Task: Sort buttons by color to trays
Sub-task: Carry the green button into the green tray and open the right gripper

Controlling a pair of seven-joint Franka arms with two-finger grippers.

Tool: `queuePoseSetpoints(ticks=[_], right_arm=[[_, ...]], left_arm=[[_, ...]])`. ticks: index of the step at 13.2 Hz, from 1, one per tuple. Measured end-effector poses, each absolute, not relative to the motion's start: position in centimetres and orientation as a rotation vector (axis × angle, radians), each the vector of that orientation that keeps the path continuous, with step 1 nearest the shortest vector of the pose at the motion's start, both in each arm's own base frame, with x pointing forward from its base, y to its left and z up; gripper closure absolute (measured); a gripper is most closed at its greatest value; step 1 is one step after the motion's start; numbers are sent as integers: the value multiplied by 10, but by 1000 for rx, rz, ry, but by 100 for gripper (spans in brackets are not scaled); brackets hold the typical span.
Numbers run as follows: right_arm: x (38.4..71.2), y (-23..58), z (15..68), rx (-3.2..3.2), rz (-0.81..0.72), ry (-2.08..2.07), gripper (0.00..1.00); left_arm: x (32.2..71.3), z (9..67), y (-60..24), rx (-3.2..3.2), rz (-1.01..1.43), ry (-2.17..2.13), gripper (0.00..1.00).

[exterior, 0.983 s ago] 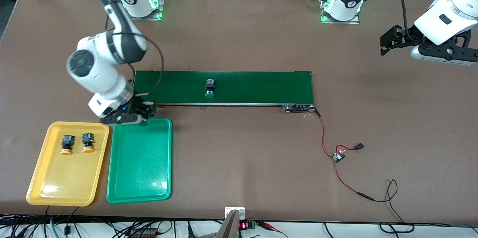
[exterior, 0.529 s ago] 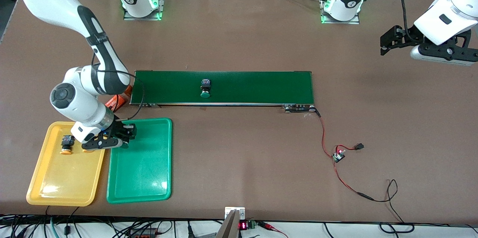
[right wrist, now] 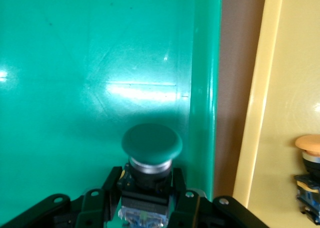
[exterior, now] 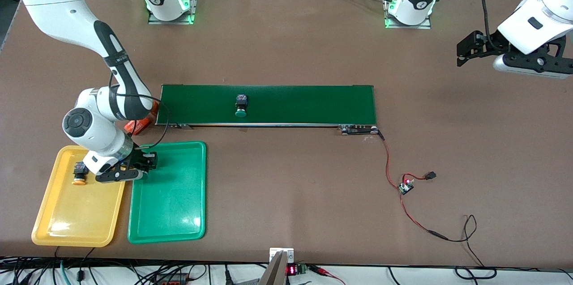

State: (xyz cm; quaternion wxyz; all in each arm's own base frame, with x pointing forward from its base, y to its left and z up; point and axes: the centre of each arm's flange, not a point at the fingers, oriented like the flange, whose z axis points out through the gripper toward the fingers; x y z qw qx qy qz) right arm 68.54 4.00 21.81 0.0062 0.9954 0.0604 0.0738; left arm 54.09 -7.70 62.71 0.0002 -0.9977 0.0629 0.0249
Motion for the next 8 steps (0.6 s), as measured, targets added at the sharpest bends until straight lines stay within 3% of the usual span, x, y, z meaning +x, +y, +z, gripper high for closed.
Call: queuePoseSetpoints(ticks=[3,5,8], right_arm=[[688,46,226,3095,254,202,15],[687,51,241,3091,274,204,0],[657,76,273,3100,222,78,0]], left_arm=[[539,626,-79,-3132,97,204,0],[539,626,-79,-3132,99,204,0],[539,626,-79,-3132,99,204,0]])
